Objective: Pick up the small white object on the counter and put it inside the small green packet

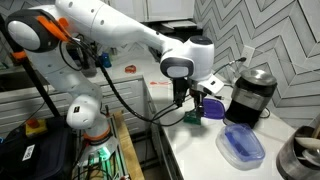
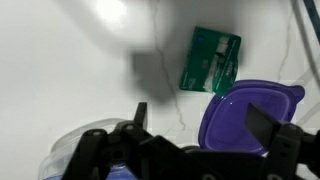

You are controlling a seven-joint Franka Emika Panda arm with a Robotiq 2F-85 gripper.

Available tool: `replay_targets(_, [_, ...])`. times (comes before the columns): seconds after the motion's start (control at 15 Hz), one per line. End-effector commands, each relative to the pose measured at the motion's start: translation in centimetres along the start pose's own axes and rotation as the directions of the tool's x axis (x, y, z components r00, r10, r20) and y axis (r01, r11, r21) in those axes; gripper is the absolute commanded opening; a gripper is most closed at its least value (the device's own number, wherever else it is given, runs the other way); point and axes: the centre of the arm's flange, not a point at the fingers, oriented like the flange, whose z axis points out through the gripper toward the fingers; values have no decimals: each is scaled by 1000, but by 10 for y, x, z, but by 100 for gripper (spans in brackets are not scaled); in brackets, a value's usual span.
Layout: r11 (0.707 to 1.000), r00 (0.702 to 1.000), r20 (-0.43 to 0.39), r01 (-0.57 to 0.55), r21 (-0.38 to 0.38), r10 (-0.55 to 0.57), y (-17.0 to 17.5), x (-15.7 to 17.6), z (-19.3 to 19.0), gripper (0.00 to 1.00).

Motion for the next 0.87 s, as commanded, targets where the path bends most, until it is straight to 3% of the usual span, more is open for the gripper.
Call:
replay_targets(0.0, [999,1000,7,-1,40,1,6,-5,-27,100])
replay_targets(0.8, [1000,1000,-28,-7,25,8,3,-2,-36,100])
